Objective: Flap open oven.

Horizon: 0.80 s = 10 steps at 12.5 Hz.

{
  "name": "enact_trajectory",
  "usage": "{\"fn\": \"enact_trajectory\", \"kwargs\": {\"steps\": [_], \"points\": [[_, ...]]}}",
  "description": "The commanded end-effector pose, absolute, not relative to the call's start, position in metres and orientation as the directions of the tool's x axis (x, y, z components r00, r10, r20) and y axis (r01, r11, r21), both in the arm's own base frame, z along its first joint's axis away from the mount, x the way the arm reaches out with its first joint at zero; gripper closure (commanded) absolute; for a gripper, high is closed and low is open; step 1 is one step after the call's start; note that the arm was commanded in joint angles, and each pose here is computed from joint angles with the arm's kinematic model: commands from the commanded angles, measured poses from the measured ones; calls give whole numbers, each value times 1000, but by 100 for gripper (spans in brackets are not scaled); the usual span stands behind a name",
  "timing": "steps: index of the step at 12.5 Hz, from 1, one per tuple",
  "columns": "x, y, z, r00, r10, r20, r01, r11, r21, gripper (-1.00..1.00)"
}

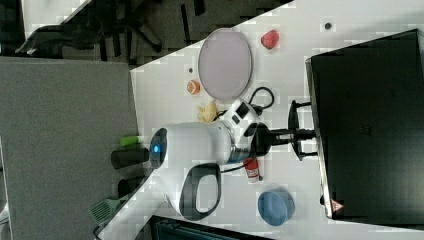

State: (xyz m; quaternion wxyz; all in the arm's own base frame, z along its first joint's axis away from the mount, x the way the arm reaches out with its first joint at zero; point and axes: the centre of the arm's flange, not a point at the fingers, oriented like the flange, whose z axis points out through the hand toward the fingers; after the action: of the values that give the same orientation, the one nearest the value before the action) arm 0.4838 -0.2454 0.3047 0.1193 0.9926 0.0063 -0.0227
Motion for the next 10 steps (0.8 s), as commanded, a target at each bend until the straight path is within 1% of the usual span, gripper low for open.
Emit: {"fn": "enact_trajectory", "kwargs": {"steps": [1,3,4,6,8,10], "points": [[498,-185,291,998,-20,-54,-3,-956,292,65],[502,-163,282,997,11,-80,37,-943,330,65],[503,-154,275,995,16,-97,49,-936,349,65],[506,-132,258,993,8,-117,52,-921,385,65],[507,-108,236,991,-8,-131,51,-897,439,65],[508,-83,211,991,-19,-136,53,-860,508,65]]}}
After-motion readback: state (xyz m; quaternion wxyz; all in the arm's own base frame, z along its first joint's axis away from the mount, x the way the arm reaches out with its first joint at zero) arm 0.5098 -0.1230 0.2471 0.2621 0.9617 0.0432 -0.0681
